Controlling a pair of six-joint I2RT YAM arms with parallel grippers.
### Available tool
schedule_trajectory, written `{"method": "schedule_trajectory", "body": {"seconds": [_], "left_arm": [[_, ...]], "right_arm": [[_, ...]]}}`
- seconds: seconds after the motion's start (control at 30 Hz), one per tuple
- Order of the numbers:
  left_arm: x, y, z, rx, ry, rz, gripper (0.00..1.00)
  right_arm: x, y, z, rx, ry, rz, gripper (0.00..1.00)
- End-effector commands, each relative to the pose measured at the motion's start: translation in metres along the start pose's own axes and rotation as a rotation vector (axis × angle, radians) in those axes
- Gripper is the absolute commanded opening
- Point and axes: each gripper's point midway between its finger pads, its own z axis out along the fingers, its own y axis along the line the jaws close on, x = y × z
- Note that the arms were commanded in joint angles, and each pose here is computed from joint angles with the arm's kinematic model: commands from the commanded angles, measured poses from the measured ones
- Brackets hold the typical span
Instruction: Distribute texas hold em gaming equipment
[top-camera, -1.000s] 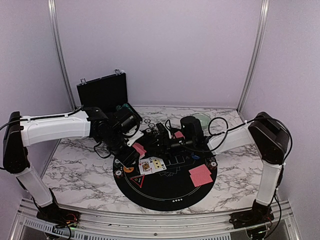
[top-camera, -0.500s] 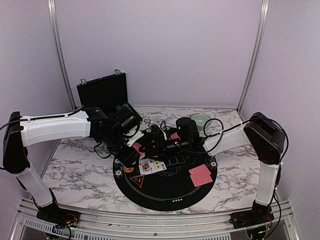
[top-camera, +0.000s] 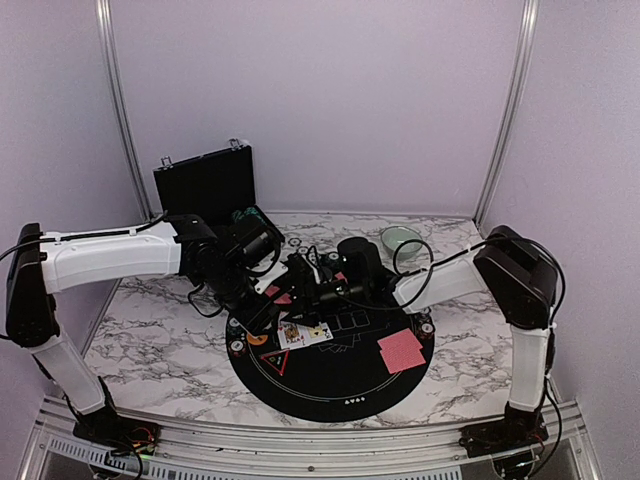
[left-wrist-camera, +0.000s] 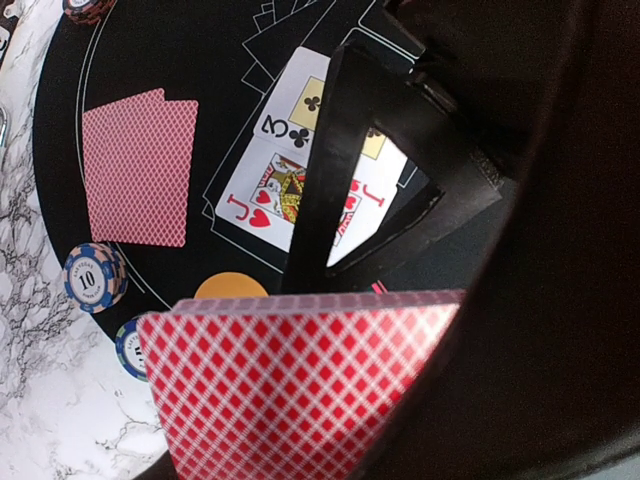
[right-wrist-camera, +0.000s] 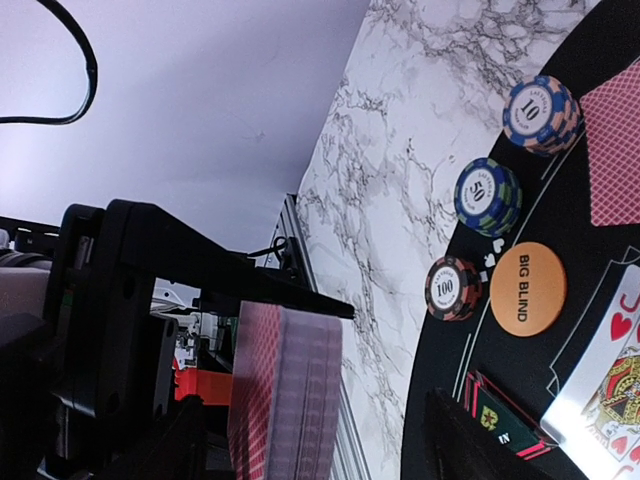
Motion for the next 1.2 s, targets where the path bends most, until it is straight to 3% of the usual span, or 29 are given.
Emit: {"method": "schedule_trajectory", "body": {"seconds": [0.0, 0.47, 1.17], "left_arm": [[-0.007, -0.001, -0.008, -0.003, -0.018, 0.005, 0.5], [-0.007, 0.0, -0.013, -0.01, -0.028, 0.008, 0.5], [-0.005, 0.001, -0.012, -0.013, -0.023, 0.009, 0.5]], "right_arm": [[-0.005, 0.003, 0.008, -0.013, 0.001, -0.014, 0.72], [-0.008, -0.02, -0.003, 0.084, -0.028, 0.001, 0.67], [-0.014, -0.013, -0.013, 0.089, -0.052, -0.019, 0.66]]}}
